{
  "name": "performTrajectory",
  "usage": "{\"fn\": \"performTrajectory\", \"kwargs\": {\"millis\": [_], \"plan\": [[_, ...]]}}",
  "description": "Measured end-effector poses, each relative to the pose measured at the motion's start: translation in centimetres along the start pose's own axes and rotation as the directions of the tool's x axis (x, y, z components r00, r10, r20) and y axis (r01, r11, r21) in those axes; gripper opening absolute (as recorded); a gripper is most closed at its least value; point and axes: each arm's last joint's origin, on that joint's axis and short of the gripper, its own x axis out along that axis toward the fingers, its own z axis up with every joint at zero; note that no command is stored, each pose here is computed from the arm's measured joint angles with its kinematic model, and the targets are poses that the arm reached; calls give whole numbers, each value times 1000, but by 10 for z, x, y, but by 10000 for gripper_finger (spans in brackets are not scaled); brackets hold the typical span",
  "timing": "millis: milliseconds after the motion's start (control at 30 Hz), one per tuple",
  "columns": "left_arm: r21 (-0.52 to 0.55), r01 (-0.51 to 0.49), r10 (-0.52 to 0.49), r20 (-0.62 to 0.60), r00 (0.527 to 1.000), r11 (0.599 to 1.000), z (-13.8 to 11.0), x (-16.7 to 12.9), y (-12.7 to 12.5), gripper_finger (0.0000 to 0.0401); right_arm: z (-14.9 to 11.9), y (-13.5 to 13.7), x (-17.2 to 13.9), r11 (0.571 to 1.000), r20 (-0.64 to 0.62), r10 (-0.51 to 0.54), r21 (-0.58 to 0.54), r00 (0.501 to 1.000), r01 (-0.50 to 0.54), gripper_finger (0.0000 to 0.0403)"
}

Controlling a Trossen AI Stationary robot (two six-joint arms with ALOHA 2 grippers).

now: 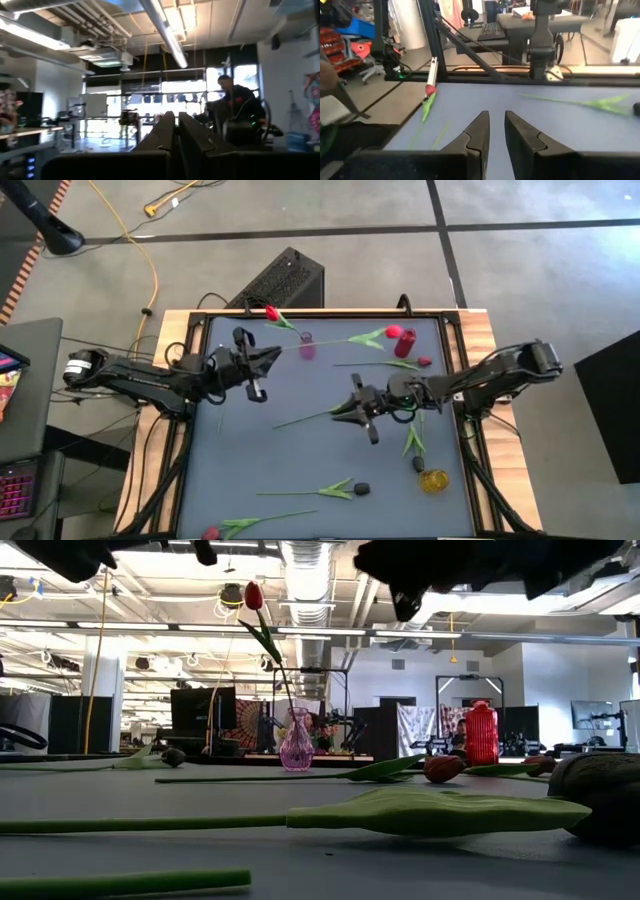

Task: Sort flowers into vase by color
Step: Put the left pink flower into the purple vase

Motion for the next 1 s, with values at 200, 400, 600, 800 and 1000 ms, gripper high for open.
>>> {"fn": "performTrajectory", "kwargs": {"millis": [200,400,600,800,1000], "plan": [[-41,22,-22,15,1000,999,1,0,-1,0,-3,-12,12,997,74,-28,-68,997,34,88],[-105,108,-98,99,990,989,8,0,-2,0,2,-22,25,990,87,-52,-126,995,63,88],[-150,213,-187,168,968,966,14,-2,-4,0,4,-26,39,988,93,-59,-139,994,71,88],[-154,269,-229,235,945,951,20,-3,-4,0,-3,-30,50,969,62,-66,-234,996,79,88],[-163,358,-300,298,906,919,25,-5,-5,0,-1,-32,54,954,73,-70,-285,995,88,88]]}}
